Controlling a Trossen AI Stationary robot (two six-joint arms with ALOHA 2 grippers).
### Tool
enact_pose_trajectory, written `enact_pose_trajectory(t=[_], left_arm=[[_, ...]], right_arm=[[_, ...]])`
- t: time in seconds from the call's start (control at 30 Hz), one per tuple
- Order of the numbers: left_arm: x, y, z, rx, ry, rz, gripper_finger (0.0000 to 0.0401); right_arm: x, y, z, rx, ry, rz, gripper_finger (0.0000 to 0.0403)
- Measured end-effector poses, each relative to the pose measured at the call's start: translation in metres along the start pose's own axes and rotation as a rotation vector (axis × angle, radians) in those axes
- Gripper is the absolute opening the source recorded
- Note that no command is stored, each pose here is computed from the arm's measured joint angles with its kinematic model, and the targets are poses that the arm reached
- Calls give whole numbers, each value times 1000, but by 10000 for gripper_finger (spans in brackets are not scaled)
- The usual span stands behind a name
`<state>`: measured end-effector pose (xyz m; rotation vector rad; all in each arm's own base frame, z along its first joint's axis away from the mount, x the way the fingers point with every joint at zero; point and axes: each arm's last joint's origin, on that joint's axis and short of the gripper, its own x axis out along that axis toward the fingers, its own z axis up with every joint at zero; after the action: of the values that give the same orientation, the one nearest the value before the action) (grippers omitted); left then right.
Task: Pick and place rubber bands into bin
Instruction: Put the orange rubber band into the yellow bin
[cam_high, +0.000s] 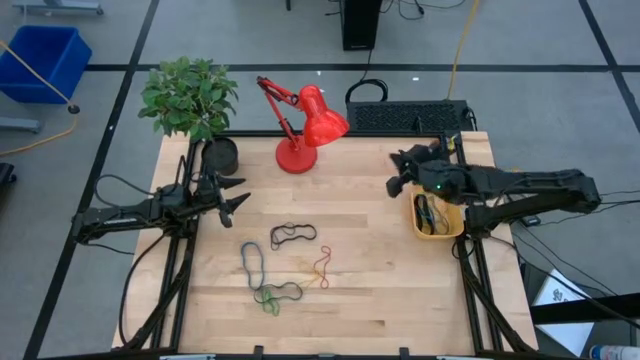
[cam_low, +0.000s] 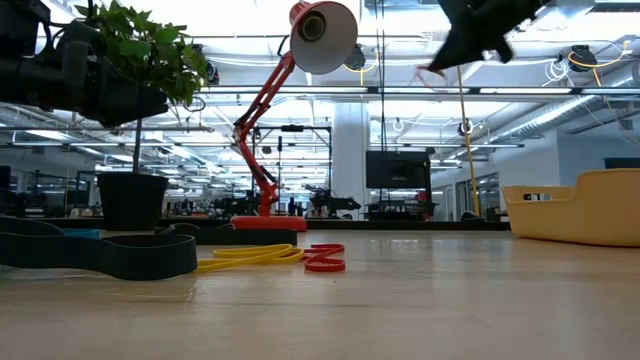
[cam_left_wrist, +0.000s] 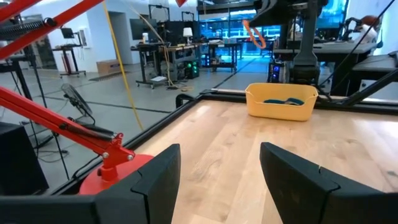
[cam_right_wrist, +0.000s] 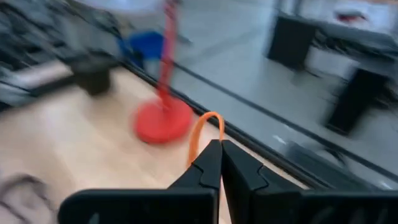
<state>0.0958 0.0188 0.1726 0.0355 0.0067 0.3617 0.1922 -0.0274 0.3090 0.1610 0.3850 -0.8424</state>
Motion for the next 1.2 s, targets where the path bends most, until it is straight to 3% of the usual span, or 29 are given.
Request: enact_pose_trajectory(t=[0.27,0.47,0.73,0.97,1.2], left_arm=[[0,0,0,11,-2,0,228],[0,0,0,12,-2,0,228],[0,0,0,12,-2,0,228],[0,0,0,11,-1,0,228],[0,0,0,8,-1,0,228]], right_arm=[[-14,-23,5,155,352,-190,0],[-11,-32,-23,268,658,-293,0],[0,-38,-82,313,872,-401,0],[10,-42,-128,337,953,-415,0],[13,-40,-132,358,944,-391,0]])
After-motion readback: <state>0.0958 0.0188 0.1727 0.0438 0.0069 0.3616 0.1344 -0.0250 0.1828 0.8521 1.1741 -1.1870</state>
